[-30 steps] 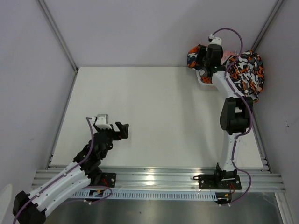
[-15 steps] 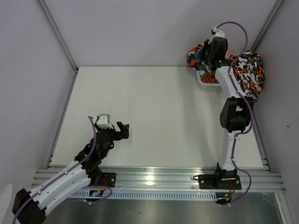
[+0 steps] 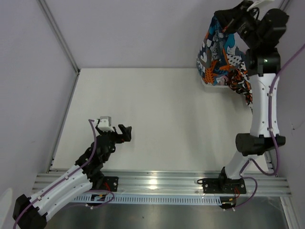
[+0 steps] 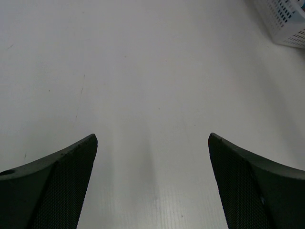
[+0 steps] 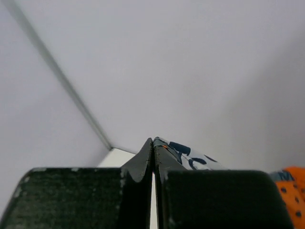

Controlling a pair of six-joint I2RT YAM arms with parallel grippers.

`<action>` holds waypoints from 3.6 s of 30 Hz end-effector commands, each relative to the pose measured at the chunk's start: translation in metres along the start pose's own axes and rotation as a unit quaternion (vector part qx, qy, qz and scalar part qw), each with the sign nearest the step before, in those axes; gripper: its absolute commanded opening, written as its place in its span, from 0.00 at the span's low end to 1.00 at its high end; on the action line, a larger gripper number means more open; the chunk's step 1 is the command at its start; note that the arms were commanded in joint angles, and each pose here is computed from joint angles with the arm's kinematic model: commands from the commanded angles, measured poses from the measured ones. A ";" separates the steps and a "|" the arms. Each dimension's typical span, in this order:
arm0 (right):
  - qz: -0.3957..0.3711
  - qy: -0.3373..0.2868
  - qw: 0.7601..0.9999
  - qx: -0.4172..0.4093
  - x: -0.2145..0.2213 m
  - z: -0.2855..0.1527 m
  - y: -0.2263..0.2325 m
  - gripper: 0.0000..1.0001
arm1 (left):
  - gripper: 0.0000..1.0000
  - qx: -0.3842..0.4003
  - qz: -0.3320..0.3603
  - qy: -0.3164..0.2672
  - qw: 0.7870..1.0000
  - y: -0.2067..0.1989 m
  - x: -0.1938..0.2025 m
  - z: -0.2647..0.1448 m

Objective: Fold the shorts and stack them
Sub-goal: Grab the shorts from the pile, then move the shorts to the center of the board, then flatten the shorts out

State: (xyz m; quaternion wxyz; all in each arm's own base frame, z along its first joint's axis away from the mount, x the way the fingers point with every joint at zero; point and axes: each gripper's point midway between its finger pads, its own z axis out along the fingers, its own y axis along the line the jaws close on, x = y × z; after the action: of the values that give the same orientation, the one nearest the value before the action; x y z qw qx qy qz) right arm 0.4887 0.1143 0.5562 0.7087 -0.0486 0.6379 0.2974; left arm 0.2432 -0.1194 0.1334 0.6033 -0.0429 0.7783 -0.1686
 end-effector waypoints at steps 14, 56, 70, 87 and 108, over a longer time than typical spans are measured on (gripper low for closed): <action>0.150 0.018 0.976 -0.156 -0.038 -0.146 0.139 0.00 | 0.99 0.066 -0.071 -0.031 0.995 -0.031 -0.032 -0.013; 0.152 0.081 0.985 0.023 0.102 -0.047 0.198 0.00 | 0.99 0.309 -0.089 0.039 0.946 -0.138 -0.038 -0.025; 0.185 0.083 0.955 0.218 0.158 -0.005 0.017 0.00 | 0.99 0.312 -0.018 0.086 0.946 -0.132 0.010 -0.035; 0.076 0.318 0.918 0.223 0.248 -0.039 -0.057 0.78 | 0.99 0.178 0.056 0.198 0.962 -0.118 0.054 0.005; -0.180 0.467 0.838 0.218 0.400 -0.099 -0.029 0.59 | 0.99 0.166 -0.036 0.262 0.950 -0.120 0.085 -0.009</action>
State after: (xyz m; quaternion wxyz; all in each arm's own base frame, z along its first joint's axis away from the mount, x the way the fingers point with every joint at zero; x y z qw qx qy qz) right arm 0.4043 0.1974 0.1672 0.3472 -0.1164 0.9304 0.0173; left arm 0.1965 -0.2488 0.0812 0.3618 0.0856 0.8778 -0.3022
